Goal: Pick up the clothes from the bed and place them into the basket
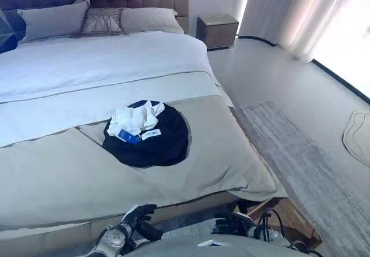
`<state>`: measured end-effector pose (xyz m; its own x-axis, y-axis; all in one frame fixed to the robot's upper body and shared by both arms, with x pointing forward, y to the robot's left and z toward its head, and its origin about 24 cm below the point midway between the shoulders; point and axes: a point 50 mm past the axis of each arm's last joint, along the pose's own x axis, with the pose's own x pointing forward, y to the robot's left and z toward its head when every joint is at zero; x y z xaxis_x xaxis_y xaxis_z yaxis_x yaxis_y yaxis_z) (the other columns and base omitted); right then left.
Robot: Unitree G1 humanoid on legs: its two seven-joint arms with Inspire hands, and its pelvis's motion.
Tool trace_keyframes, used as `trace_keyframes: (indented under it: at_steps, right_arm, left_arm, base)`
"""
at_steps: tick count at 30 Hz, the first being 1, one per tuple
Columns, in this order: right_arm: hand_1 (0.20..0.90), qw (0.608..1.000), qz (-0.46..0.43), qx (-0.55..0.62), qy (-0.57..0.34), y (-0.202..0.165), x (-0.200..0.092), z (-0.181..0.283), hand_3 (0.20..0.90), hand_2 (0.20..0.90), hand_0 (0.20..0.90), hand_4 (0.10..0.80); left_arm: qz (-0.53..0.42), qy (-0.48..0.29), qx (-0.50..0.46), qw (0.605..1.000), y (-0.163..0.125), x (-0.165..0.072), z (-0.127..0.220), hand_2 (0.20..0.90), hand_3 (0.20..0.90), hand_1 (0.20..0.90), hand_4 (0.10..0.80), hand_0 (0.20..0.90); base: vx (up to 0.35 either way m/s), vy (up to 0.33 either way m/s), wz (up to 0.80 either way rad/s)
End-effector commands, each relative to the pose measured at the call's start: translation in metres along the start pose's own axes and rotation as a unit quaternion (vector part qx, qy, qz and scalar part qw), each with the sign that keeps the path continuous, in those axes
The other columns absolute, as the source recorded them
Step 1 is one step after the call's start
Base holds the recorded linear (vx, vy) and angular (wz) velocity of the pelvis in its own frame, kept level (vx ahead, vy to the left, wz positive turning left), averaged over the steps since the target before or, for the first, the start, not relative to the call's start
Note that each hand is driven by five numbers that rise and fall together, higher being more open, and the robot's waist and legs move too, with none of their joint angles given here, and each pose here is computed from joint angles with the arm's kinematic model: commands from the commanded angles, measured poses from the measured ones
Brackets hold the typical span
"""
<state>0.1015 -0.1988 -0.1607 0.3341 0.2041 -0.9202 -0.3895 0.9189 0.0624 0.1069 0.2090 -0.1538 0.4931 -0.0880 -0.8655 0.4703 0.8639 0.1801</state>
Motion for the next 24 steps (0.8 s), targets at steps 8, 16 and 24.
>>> trace_keyframes:
  at_steps: [8,16,24]
  right_arm:
    - [0.900,0.999,-0.007,-0.038,0.006,-0.009,0.000,0.007,0.900,0.900,0.900,0.800]
    - [0.900,0.999,-0.026,-0.037,0.001,-0.009,0.000,0.008,0.900,0.900,0.900,0.800]
    - [0.900,0.998,-0.053,-0.029,-0.022,-0.012,0.000,0.013,0.900,0.900,0.900,0.800]
  left_arm:
    - [0.006,-0.050,-0.019,0.999,0.006,0.009,0.029,0.900,0.900,0.900,0.800,0.900]
    - [0.005,-0.046,-0.022,0.999,0.005,0.009,0.027,0.900,0.900,0.900,0.800,0.900]
    - [0.013,-0.044,-0.024,0.999,0.005,0.009,0.026,0.900,0.900,0.900,0.800,0.900]
  base:
    - [-0.001,-0.001,-0.03]
    - [0.000,0.000,0.00]
    - [-0.003,-0.010,0.00]
